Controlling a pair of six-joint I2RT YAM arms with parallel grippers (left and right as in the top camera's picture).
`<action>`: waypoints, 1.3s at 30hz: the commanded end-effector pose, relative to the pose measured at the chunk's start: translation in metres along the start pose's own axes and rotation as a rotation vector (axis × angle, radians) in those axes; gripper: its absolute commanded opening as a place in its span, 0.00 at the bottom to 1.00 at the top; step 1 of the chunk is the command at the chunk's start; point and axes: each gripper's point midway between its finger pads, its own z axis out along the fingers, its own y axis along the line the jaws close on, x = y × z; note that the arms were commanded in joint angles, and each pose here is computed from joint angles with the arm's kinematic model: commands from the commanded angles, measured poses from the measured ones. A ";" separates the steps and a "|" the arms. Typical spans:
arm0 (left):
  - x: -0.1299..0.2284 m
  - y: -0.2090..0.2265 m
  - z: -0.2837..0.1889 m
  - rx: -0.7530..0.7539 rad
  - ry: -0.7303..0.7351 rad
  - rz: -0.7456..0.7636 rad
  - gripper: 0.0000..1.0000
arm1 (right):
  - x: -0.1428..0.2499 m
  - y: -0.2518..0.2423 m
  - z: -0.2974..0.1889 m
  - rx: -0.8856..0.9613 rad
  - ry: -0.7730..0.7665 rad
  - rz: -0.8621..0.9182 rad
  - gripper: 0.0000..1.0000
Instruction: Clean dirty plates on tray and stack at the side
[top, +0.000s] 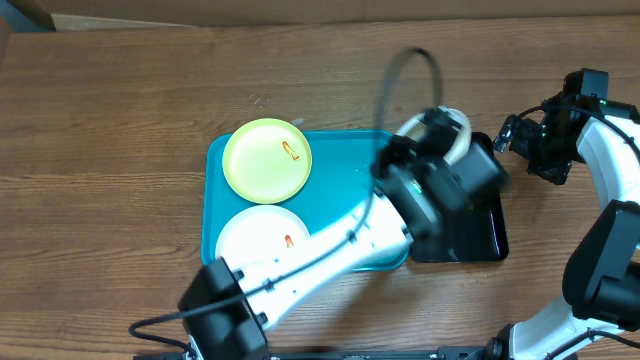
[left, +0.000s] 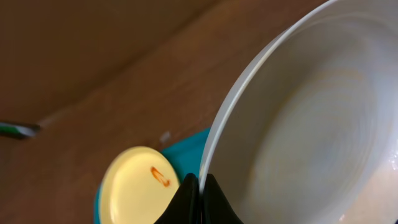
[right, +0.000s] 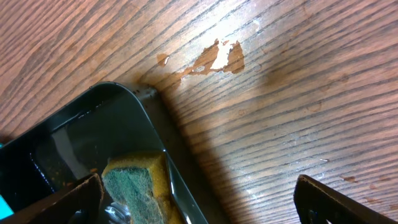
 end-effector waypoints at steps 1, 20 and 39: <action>-0.028 0.032 -0.031 -0.260 -0.158 -0.001 0.04 | -0.012 0.004 -0.012 -0.009 -0.045 -0.005 1.00; -0.003 -0.031 0.000 0.233 0.055 -0.092 0.04 | -0.012 0.004 -0.012 -0.009 -0.045 -0.005 1.00; -0.002 0.102 0.074 0.906 0.397 -0.681 0.04 | -0.012 0.004 -0.012 -0.009 -0.045 -0.005 1.00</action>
